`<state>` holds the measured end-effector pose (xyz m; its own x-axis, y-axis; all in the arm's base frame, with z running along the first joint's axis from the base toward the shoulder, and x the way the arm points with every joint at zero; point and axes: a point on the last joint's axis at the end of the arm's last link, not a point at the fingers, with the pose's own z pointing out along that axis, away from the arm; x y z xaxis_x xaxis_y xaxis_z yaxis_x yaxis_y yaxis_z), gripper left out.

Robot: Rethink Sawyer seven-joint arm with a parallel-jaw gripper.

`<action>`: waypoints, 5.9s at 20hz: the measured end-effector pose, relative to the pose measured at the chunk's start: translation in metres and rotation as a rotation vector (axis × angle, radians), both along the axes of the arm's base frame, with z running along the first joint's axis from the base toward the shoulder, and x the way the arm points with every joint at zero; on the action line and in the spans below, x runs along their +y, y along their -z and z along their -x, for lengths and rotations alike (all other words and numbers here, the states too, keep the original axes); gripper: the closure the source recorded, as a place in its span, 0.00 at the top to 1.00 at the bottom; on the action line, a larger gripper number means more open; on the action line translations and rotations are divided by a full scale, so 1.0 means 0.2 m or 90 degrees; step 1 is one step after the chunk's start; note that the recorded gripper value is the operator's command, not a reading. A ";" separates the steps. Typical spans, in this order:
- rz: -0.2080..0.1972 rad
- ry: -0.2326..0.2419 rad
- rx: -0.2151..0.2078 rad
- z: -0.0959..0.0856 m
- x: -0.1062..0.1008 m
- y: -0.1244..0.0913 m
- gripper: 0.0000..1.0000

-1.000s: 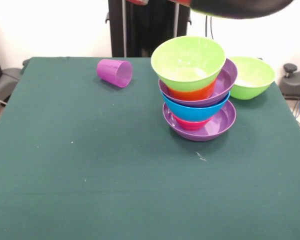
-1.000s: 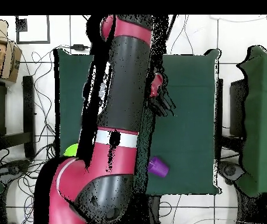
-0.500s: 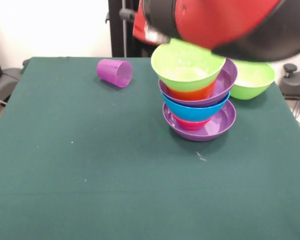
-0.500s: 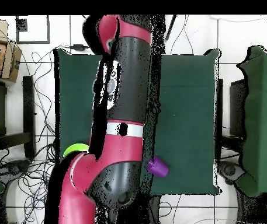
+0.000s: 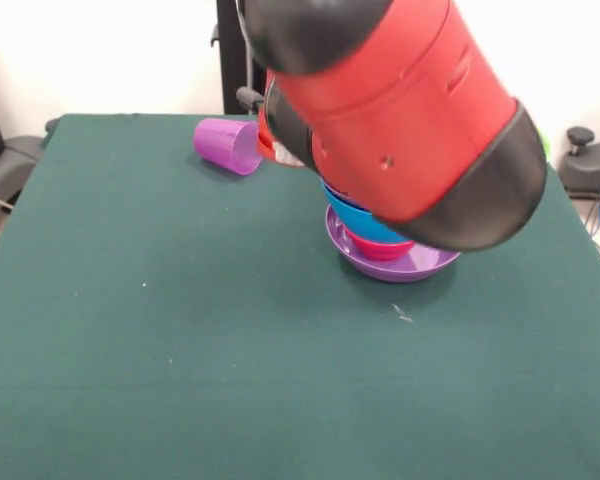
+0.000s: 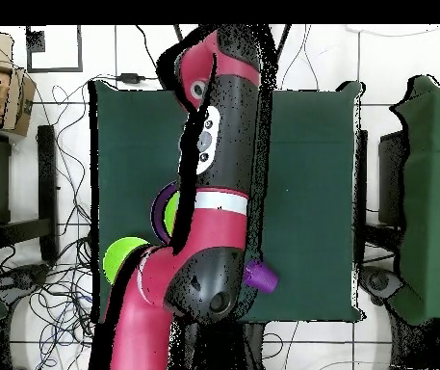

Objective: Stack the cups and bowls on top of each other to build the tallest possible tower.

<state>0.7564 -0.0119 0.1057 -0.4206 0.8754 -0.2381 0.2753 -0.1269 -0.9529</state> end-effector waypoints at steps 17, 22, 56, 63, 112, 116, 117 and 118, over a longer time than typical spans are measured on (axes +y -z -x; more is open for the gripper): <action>-0.042 0.025 0.022 0.00 -0.01 0.12 1.00; -0.013 0.037 0.033 0.00 -0.05 0.09 1.00; -0.149 0.176 0.279 0.18 -0.89 0.25 1.00; -0.197 0.182 0.270 0.15 -0.79 0.27 1.00; -0.371 0.041 0.298 0.00 -0.49 0.37 1.00; -0.416 0.105 0.276 0.00 -0.41 0.37 1.00; -0.419 0.121 0.268 0.00 -0.40 0.37 1.00; -0.418 0.123 0.267 0.00 -0.41 0.38 1.00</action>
<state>0.7558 -0.0929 0.0304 -0.1876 0.8482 0.4954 -0.0913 0.4871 -0.8686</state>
